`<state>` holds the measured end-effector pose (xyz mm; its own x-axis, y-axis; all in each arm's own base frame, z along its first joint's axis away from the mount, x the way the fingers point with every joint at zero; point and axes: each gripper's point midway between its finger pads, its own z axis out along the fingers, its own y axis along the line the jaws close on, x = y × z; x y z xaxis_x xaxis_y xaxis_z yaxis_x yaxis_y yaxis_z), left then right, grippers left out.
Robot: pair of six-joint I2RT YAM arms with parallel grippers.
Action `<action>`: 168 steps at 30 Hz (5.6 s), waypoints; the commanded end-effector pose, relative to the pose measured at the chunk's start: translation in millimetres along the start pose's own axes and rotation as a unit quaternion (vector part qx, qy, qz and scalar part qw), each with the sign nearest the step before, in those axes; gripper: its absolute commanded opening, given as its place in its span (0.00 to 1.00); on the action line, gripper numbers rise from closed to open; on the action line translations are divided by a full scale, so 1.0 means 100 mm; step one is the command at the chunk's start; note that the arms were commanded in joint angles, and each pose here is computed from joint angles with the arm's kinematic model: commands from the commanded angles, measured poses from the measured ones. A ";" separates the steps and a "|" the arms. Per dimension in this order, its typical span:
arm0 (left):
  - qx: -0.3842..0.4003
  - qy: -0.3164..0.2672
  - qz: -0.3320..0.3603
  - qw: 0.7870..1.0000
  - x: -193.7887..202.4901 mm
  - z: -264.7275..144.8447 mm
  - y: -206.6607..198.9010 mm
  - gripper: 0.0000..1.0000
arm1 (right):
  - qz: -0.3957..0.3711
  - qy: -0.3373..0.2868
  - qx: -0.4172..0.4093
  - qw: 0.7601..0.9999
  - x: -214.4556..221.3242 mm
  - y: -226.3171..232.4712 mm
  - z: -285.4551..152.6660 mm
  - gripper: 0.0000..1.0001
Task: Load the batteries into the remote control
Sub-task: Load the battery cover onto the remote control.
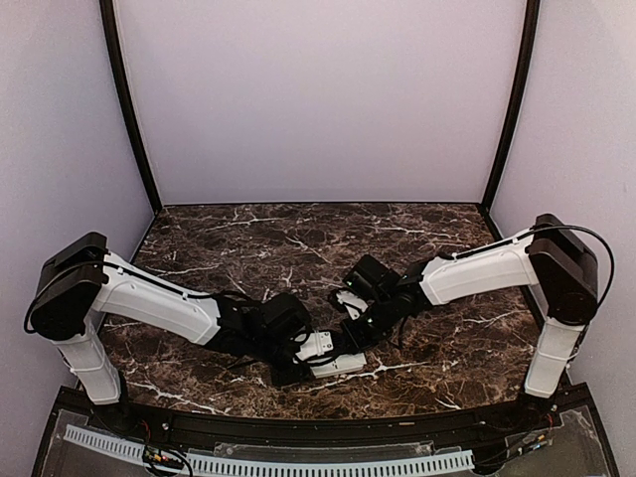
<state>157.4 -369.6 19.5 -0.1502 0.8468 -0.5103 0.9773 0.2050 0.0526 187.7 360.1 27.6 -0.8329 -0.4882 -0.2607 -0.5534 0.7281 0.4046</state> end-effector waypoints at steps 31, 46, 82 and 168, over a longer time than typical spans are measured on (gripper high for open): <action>0.043 0.070 0.012 0.997 0.11 -0.36 -0.16 0.57 | 0.082 -0.049 0.076 0.993 0.18 -0.47 -0.60 0.35; 0.025 0.129 0.018 0.991 0.59 -0.24 -0.05 0.53 | 0.138 -0.006 0.154 0.978 0.51 -0.82 -0.38 0.06; -0.023 0.036 0.008 0.999 0.13 -0.46 0.10 0.50 | 0.128 0.013 0.201 0.971 0.61 -0.59 -0.26 0.00; -0.127 0.002 -0.456 0.881 0.51 -0.12 -0.20 0.14 | 0.043 0.056 0.155 0.985 0.64 0.13 0.42 0.00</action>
<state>138.4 -328.1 16.9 -0.8432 0.2278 -0.4869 0.3658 0.9069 -0.2092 168.1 312.6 14.7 -0.9110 -0.3489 -0.2198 -0.3525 0.9355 -0.0240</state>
